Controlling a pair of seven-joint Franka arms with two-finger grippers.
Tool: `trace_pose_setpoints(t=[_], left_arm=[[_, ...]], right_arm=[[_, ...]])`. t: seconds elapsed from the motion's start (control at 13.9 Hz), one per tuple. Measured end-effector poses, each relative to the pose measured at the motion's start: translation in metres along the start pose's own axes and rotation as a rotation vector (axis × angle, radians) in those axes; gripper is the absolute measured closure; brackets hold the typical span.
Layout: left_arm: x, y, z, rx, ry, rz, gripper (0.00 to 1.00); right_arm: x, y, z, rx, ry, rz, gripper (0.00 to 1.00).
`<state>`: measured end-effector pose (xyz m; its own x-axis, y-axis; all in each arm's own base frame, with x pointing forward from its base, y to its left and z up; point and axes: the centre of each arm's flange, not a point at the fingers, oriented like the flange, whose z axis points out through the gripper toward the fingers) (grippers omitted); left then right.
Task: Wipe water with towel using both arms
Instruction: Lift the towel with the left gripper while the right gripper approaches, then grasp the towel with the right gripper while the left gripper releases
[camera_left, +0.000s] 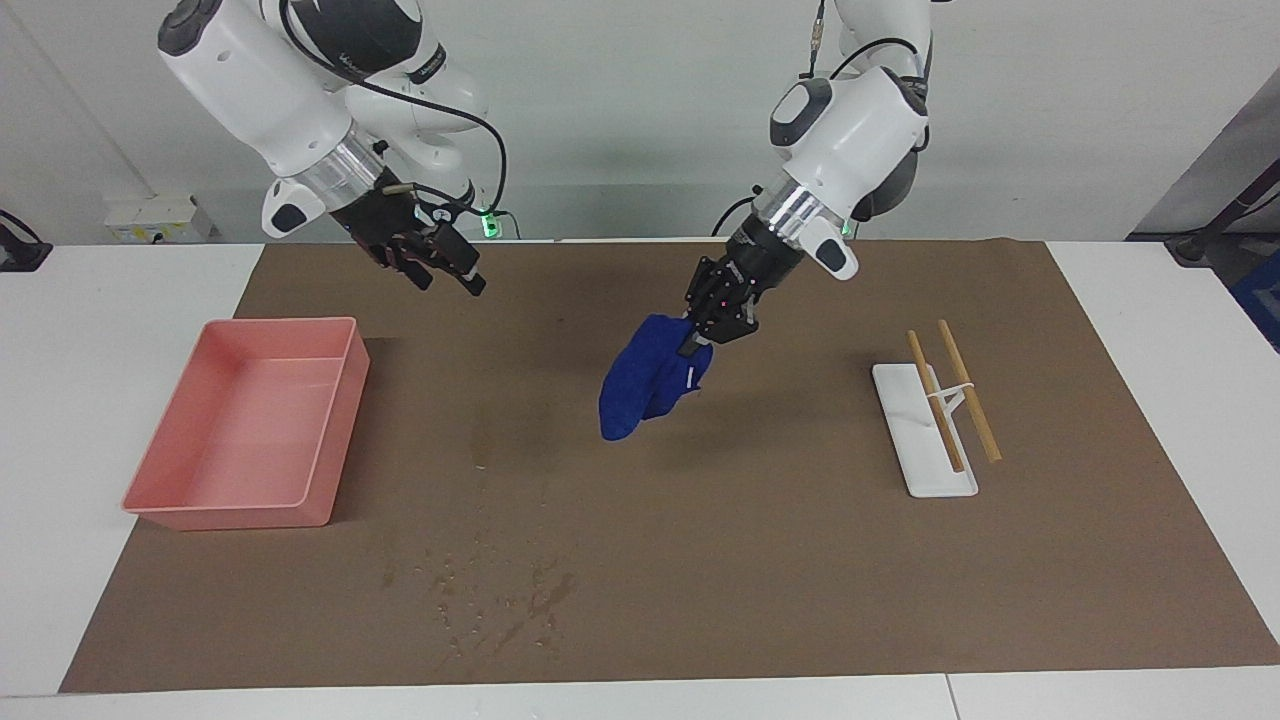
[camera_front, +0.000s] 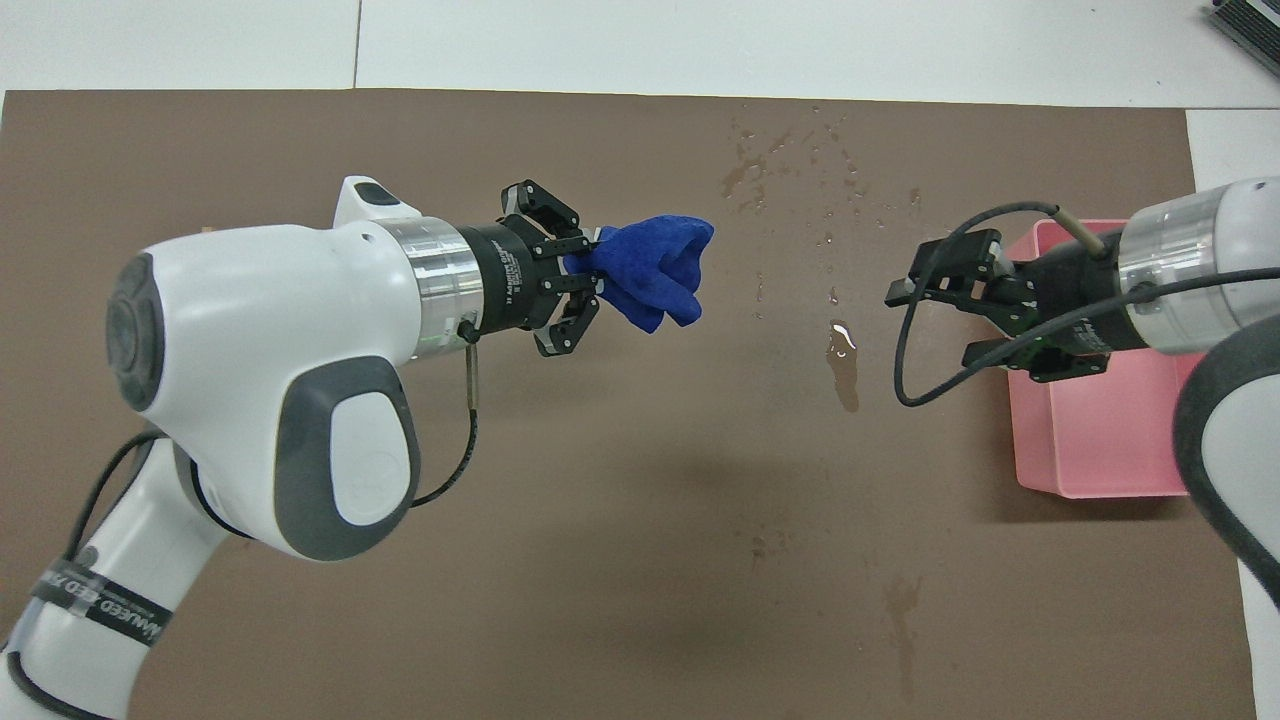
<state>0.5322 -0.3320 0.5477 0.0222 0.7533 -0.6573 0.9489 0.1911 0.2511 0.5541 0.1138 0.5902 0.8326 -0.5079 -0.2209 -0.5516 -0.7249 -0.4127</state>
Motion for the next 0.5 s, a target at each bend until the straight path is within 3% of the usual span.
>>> trace_pose_setpoints(t=[0.5], left_arm=[[-0.030,-0.031,0.015,0.017,-0.026,-0.059,0.81]], right_arm=[[-0.003,-0.024,0.034,0.288,-0.076,0.442,0.00]])
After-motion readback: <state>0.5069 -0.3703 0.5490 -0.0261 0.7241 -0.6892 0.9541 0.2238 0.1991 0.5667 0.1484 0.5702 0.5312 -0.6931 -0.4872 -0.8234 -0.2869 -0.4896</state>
